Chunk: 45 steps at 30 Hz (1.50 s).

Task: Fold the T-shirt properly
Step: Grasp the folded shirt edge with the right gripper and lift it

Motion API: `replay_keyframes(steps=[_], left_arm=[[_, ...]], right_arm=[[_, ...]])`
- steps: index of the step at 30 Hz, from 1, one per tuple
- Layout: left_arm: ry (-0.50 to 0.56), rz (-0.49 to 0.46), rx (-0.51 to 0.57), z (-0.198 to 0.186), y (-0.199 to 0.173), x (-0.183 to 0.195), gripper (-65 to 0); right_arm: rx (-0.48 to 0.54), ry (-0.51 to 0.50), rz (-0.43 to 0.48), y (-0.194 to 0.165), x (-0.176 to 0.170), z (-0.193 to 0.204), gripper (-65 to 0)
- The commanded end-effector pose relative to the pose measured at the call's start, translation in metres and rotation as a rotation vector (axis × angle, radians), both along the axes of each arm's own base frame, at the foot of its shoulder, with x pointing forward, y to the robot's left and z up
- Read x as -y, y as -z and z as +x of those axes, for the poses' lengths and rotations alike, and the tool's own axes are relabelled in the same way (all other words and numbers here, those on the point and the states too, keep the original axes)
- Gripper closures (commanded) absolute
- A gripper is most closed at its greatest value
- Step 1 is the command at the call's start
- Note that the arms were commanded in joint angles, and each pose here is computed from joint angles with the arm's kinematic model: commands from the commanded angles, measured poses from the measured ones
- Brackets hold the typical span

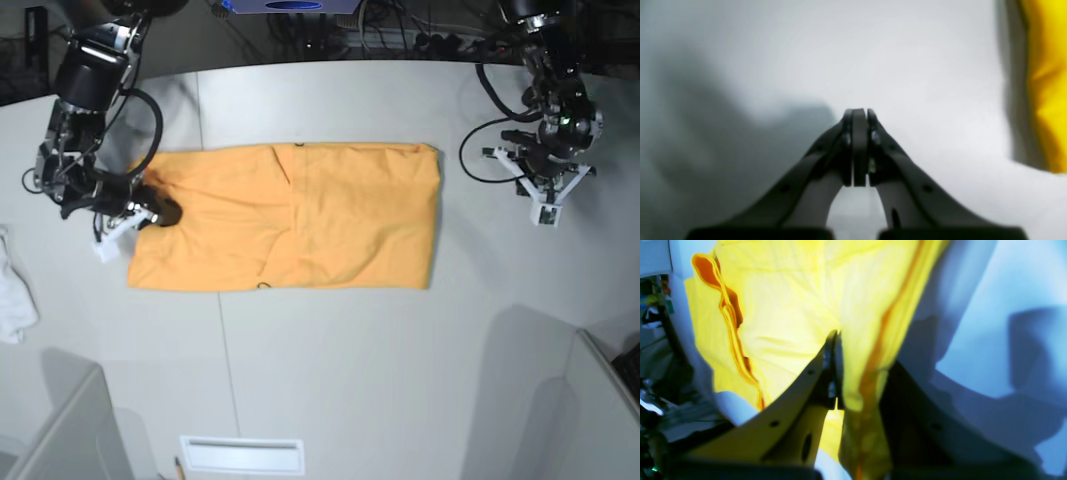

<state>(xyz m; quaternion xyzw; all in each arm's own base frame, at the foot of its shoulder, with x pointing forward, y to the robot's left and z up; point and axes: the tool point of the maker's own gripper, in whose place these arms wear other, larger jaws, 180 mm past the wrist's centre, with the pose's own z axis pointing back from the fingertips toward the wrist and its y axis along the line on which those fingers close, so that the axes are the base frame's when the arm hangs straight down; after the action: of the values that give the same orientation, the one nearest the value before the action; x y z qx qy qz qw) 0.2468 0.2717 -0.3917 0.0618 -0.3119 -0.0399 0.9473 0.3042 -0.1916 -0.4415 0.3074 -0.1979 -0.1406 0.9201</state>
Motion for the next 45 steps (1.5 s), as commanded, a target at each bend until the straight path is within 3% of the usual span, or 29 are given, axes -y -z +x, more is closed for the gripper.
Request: replay_keyframes(steps=[1, 6, 10, 16, 24, 28, 32, 40, 45], left_arm=[[0.012, 0.003, 0.043, 0.013, -0.009, 0.002, 0.0], [0.119, -0.036, 0.032, 0.039, -0.001, 0.043, 0.0], [0.23, -0.065, 0.002, 0.046, 0.012, 0.083, 0.0], [0.286, -0.108, -0.013, 0.047, 0.02, 0.115, 0.0], [0.285, -0.097, 0.018, 0.061, 0.009, 0.112, 0.0], [0.286, -0.083, 0.019, 0.06, 0.007, 0.107, 0.0], [0.284, -0.056, -0.003, 0.057, 0.011, 0.095, 0.0], [0.266, -0.079, -0.078, 0.05, 0.037, 0.092, 0.0], [0.257, -0.128, -0.071, 0.067, 0.04, 0.108, 0.0]], right_arm=[[0.036, -0.007, -0.062, -0.012, 0.013, 0.013, 0.0], [0.076, -0.054, -0.202, -0.026, 0.02, 0.026, 0.0], [0.134, -0.062, -0.254, -0.045, 0.022, 0.042, 0.0], [0.25, -0.081, -0.321, -0.082, 0.015, 0.056, 0.0], [0.37, -0.234, -0.363, -0.118, -0.041, 0.057, 0.0], [0.398, -0.22, -0.341, -0.133, -0.065, 0.054, 0.0], [0.462, -0.284, -0.332, -0.149, -0.096, 0.051, 0.0], [0.469, -0.372, -0.319, -0.143, -0.125, 0.041, 0.0], [0.488, -0.397, -0.299, -0.144, -0.146, 0.04, 0.0]])
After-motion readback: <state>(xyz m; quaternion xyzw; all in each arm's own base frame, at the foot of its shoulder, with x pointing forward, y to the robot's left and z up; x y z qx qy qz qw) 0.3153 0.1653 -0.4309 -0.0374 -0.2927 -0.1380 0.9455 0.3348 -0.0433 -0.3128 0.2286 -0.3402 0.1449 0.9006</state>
